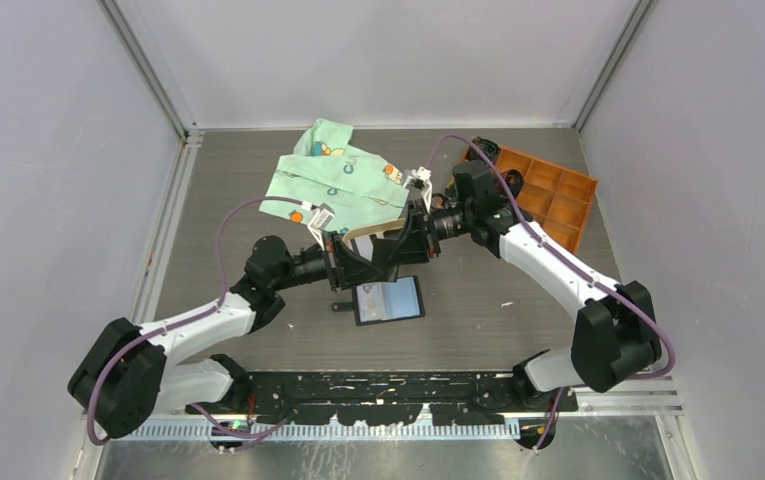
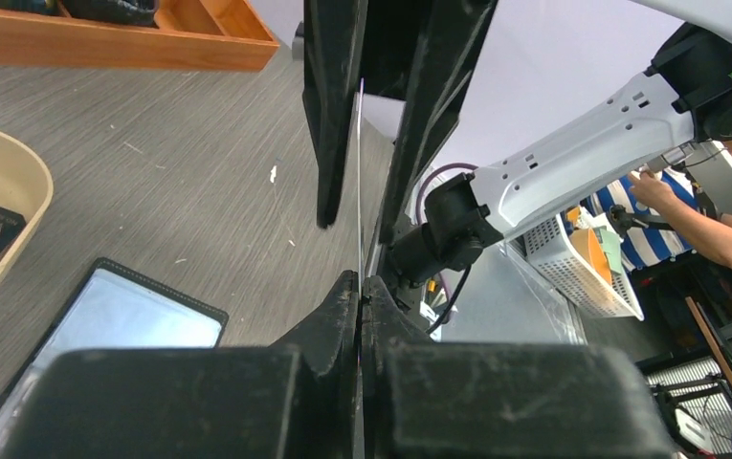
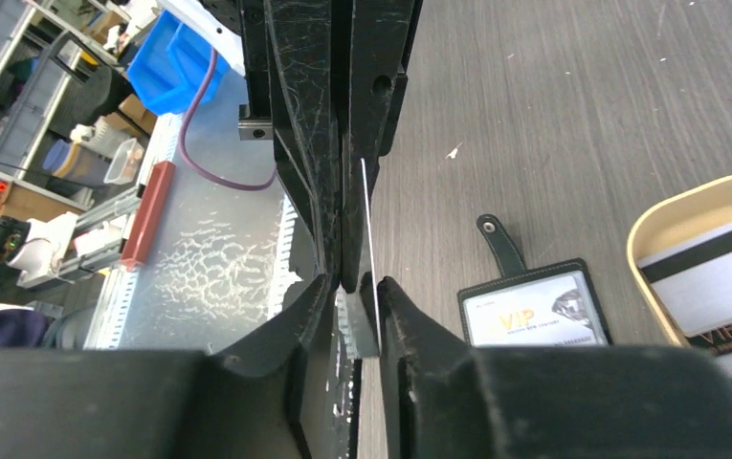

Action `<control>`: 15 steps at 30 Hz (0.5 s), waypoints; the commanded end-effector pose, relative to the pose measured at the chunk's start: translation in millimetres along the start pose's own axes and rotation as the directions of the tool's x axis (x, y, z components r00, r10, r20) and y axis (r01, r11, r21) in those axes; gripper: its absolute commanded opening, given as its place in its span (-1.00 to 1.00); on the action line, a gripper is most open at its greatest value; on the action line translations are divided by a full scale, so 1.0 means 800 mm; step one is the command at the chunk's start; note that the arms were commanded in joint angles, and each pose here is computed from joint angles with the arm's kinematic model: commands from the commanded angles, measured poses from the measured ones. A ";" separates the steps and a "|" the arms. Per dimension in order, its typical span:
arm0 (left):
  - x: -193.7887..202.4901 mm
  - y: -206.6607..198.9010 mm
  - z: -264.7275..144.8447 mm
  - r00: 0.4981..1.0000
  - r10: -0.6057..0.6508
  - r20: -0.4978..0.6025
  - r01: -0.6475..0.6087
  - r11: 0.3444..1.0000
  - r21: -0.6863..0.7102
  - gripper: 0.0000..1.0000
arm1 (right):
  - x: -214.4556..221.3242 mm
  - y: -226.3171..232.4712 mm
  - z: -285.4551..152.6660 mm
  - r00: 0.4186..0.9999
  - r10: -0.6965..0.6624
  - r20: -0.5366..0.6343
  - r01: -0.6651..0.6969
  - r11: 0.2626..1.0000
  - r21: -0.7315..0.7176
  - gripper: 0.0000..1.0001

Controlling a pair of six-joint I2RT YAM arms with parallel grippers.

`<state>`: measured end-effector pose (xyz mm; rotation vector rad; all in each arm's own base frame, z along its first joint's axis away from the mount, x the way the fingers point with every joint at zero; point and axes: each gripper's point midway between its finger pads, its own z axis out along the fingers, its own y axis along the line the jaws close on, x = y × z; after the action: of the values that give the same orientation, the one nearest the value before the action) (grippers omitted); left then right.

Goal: Put the credit cards into the card holder
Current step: Pick up the credit card from the storage box.

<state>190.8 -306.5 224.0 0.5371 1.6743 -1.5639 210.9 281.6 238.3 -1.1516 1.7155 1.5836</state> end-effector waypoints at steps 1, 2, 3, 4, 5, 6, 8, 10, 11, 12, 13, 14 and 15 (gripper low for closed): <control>-0.030 -0.025 0.000 0.992 0.073 0.101 -0.079 0.995 0.053 -1.00 | 0.003 0.002 0.005 0.999 -0.036 -0.008 0.036 0.999 -0.021 -0.59; -0.029 -0.025 -0.001 0.992 0.073 0.104 -0.078 0.996 0.049 -1.00 | 0.002 0.004 0.005 0.999 -0.038 -0.008 0.038 0.999 -0.026 -0.74; -0.029 -0.024 -0.002 0.992 0.073 0.106 -0.078 0.996 0.046 -1.00 | 0.001 0.005 0.005 0.999 -0.039 -0.008 0.039 0.999 -0.027 -0.87; -0.028 -0.024 -0.003 0.992 0.072 0.108 -0.077 0.996 0.045 -0.97 | 0.001 0.006 0.004 0.999 -0.041 -0.010 0.041 0.999 -0.028 -0.94; -0.028 -0.023 -0.004 0.991 0.067 0.112 -0.072 0.997 0.038 -0.88 | 0.001 0.008 0.004 0.999 -0.044 -0.014 0.043 0.998 -0.037 -0.98; -0.028 -0.023 -0.005 0.991 0.067 0.113 -0.072 0.997 0.034 -0.71 | 0.002 0.009 0.004 0.999 -0.049 -0.018 0.049 0.998 -0.041 -0.98; -0.030 -0.021 -0.008 0.990 0.075 0.117 -0.077 0.997 0.012 -0.37 | 0.006 0.011 0.003 0.998 -0.051 -0.027 0.050 0.998 -0.046 -0.98; -0.033 -0.021 -0.012 0.989 0.096 0.109 -0.095 0.995 -0.013 -0.14 | 0.010 0.012 0.004 0.998 -0.053 -0.033 0.051 0.997 -0.051 -0.98; -0.037 -0.023 -0.014 0.988 0.111 0.104 -0.110 0.994 -0.023 -0.10 | 0.012 0.013 0.005 0.998 -0.053 -0.038 0.051 0.997 -0.055 -0.98; -0.038 -0.023 -0.015 0.988 0.121 0.091 -0.118 0.992 -0.034 -0.08 | 0.014 0.013 0.007 0.998 -0.053 -0.043 0.051 0.997 -0.059 -0.98; -0.039 -0.024 -0.016 0.989 0.128 0.076 -0.125 0.991 -0.040 -0.08 | 0.015 0.014 0.008 0.997 -0.054 -0.047 0.051 0.997 -0.066 -0.98; -0.041 -0.025 -0.017 0.988 0.138 0.068 -0.136 0.990 -0.044 -0.08 | 0.016 0.016 0.009 0.997 -0.058 -0.050 0.054 0.996 -0.070 -0.98; -0.041 -0.025 -0.017 0.989 0.139 0.055 -0.137 0.989 -0.047 -0.08 | 0.018 0.016 0.010 0.997 -0.057 -0.054 0.053 0.996 -0.073 -0.99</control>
<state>187.4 -293.4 239.8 0.5132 1.6283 -1.4967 197.3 281.6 223.9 -1.2101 1.7348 1.6030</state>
